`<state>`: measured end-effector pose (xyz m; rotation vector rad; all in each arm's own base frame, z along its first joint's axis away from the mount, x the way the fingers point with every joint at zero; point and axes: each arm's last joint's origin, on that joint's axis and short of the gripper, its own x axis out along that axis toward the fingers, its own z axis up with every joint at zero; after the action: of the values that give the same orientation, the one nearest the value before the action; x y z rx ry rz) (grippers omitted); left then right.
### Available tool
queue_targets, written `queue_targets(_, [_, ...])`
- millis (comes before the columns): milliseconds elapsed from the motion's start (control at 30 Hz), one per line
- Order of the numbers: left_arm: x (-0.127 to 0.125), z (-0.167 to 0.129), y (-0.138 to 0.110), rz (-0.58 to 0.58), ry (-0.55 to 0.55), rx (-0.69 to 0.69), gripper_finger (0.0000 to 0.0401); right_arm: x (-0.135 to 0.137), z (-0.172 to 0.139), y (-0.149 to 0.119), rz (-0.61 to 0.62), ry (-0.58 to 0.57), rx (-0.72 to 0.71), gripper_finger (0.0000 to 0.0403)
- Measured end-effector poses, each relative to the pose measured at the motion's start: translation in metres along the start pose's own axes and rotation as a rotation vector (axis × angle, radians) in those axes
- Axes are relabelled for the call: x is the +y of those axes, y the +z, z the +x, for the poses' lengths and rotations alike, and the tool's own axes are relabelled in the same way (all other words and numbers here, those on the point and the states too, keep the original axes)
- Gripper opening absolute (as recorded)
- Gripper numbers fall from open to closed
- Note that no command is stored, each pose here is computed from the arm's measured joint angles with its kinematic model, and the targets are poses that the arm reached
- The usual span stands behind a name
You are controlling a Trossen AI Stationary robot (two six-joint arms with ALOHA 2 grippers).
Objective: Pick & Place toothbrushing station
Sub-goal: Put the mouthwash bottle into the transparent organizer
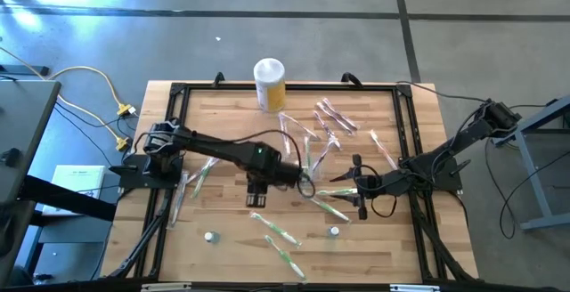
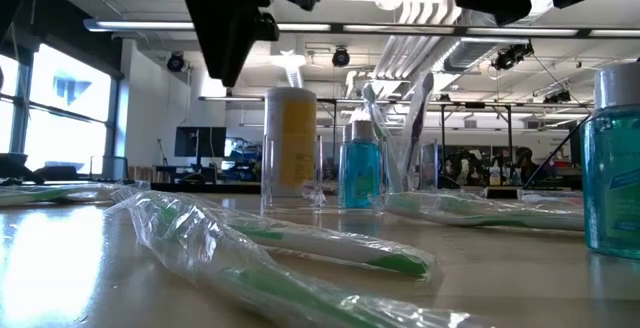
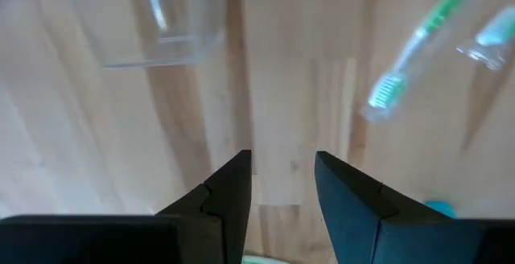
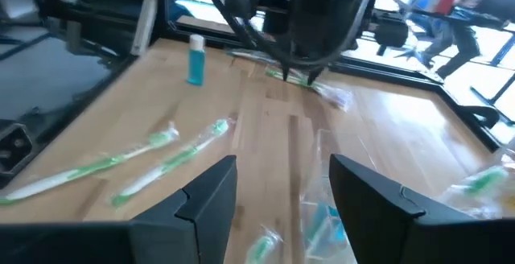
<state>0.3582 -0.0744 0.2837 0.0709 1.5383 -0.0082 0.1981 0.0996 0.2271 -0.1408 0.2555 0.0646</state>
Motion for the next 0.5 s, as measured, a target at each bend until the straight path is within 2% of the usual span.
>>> queue_targets(133, [-0.020, -0.001, -0.004, 0.048, -0.003, -0.003, 0.0131, 0.004, -0.001, 0.013, 0.009, 0.086, -0.016, 0.0192])
queue_targets(267, [-0.038, -0.002, -0.008, 0.077, 0.003, -0.006, 0.0131, 0.010, -0.004, 0.028, -0.012, 0.112, 0.014, 0.0192])
queue_targets(367, [-0.046, -0.002, -0.011, 0.080, 0.050, -0.009, 0.0131, 0.013, -0.008, 0.040, 0.001, 0.121, 0.059, 0.0192])
queue_targets(500, [-0.054, -0.003, -0.017, 0.061, 0.104, 0.005, 0.0131, 0.018, -0.012, 0.046, 0.055, 0.129, 0.198, 0.0192])
